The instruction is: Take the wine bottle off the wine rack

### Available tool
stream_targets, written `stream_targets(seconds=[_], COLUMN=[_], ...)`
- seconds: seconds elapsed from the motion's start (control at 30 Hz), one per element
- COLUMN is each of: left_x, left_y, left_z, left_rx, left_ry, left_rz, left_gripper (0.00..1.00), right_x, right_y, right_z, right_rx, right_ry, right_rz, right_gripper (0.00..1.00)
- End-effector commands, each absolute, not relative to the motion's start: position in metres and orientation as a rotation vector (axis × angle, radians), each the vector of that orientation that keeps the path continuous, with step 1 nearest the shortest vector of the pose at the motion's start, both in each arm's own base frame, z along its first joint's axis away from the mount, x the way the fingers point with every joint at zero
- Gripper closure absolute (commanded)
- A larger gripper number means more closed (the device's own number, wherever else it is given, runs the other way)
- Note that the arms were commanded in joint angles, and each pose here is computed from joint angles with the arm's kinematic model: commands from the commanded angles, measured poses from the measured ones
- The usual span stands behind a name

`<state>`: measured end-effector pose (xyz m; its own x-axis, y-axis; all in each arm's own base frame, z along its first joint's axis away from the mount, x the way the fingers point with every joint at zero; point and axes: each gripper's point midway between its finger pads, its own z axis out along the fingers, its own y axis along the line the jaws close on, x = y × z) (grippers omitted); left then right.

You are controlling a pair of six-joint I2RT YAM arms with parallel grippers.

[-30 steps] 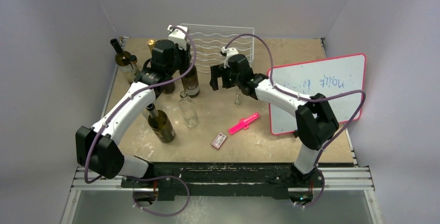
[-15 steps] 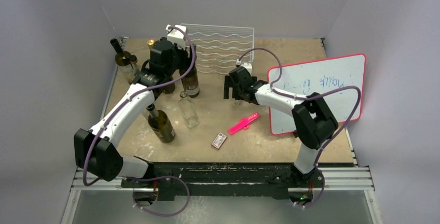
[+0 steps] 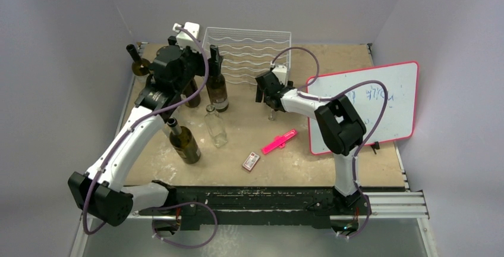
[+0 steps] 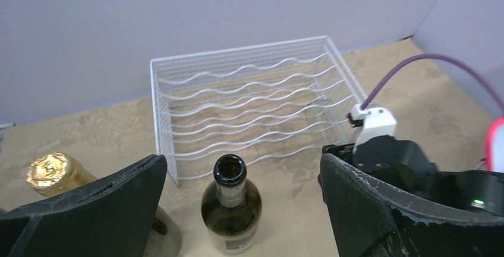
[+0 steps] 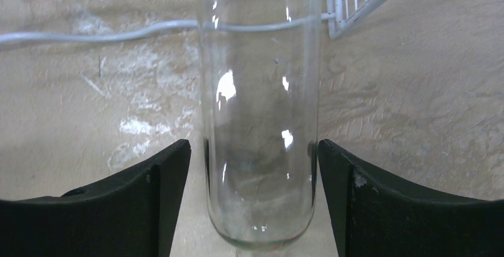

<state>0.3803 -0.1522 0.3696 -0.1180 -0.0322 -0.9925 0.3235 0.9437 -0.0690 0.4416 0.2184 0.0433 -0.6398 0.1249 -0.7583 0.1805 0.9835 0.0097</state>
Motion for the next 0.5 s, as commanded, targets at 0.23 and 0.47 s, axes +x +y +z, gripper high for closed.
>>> stream_targets(seconds=[0.23,0.47], left_x=[0.332,0.316], left_y=[-0.176,-0.213], left_z=[0.428,0.371], left_rx=[0.372,0.727], left_ry=[1.453,1.478], left_rz=[-0.508,-0.337], left_gripper=[0.0,0.0], right_x=[0.449,0.391], right_y=[0.23,0.254], right_z=[0.072,0.112], right_rx=[0.217,0.024], right_ry=[2.185,2.288], right_rz=[-0.03,0.221], right_gripper=[0.59,0.94])
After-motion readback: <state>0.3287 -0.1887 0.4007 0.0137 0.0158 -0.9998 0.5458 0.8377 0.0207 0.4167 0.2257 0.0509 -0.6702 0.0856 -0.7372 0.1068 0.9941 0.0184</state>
